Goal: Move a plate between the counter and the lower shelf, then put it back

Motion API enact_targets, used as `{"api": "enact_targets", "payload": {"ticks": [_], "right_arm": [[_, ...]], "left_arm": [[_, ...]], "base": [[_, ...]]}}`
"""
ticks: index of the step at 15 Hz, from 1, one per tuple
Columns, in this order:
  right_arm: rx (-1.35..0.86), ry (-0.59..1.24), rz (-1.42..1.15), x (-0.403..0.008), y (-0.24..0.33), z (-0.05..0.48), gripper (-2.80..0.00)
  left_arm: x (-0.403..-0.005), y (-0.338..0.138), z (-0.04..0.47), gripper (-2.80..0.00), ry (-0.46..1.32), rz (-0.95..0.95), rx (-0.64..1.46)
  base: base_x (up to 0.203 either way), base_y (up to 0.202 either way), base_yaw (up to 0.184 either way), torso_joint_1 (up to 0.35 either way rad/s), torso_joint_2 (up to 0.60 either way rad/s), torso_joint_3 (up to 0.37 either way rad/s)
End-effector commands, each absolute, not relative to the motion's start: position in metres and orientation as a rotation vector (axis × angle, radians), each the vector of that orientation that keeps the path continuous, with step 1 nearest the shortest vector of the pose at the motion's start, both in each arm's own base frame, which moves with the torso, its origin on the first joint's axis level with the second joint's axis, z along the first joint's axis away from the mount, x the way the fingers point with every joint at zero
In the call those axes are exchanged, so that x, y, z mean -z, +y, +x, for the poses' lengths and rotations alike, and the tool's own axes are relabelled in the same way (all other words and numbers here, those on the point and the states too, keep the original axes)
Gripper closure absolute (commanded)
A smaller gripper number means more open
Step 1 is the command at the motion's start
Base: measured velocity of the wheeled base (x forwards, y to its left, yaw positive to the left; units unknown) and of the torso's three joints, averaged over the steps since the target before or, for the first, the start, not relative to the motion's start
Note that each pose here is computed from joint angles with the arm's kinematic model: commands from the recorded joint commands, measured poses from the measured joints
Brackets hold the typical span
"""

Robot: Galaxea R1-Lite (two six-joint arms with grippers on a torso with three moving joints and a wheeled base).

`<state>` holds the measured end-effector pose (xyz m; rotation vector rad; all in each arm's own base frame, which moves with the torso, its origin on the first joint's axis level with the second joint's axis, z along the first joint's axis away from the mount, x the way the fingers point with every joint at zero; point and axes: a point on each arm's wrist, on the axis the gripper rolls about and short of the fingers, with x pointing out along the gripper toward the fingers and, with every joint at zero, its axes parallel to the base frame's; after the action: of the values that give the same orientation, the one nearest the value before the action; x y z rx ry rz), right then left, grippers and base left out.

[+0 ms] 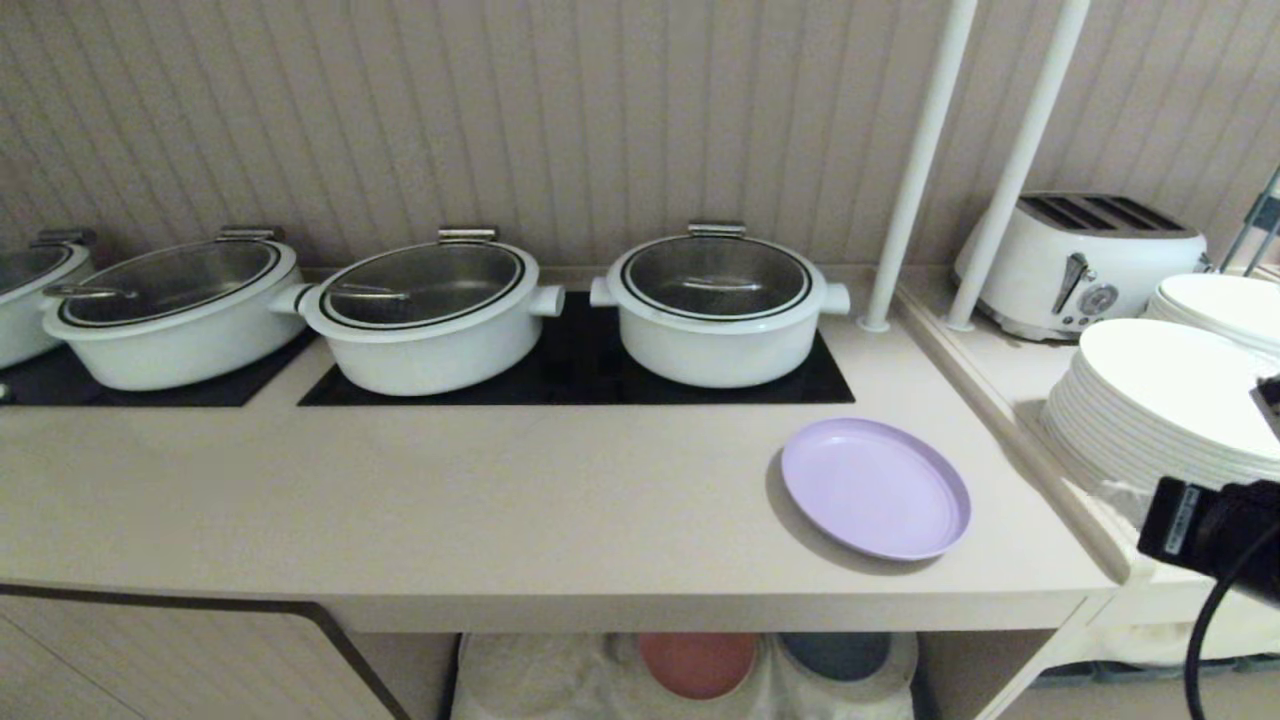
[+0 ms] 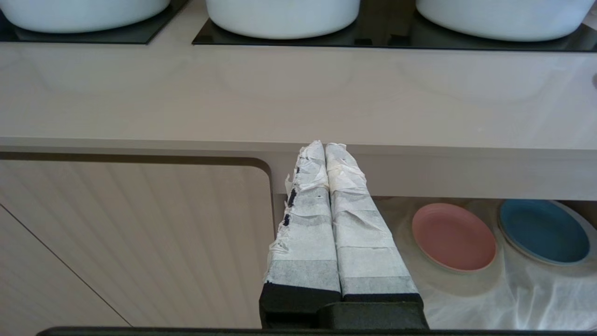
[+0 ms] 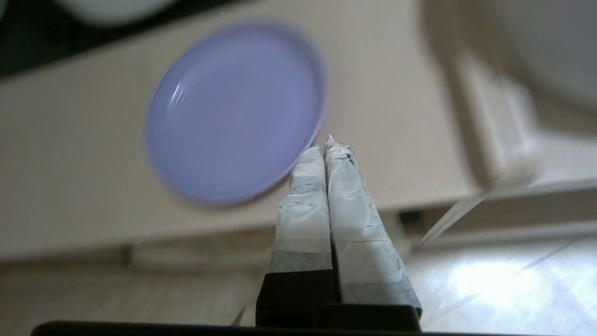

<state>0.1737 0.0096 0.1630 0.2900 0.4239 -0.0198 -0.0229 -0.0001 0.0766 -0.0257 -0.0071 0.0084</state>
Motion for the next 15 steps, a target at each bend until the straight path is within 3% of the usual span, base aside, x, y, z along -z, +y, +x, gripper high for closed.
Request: {"api": "enact_targets", "payload": {"ticks": [1, 6, 15], "right_arm": [[0.116, 0.325, 0.262, -0.166, 0.007, 0.169, 0.00], [0.127, 0.145, 0.219, -0.180, 0.004, 0.130, 0.00], [0.081, -0.038, 0.048, -0.144, -0.001, 0.032, 0.00]], "left_arm": [[-0.077, 0.000, -0.023, 0.00, -0.006, -0.026, -0.009], [-0.077, 0.000, -0.023, 0.00, -0.006, -0.026, -0.009], [-0.077, 0.000, -0.023, 0.00, -0.006, -0.026, -0.009]], "base": [[0.000, 0.000, 0.000, 0.000, 0.00, 0.000], [0.000, 0.000, 0.000, 0.000, 0.00, 0.000], [0.000, 0.000, 0.000, 0.000, 0.00, 0.000]]}}
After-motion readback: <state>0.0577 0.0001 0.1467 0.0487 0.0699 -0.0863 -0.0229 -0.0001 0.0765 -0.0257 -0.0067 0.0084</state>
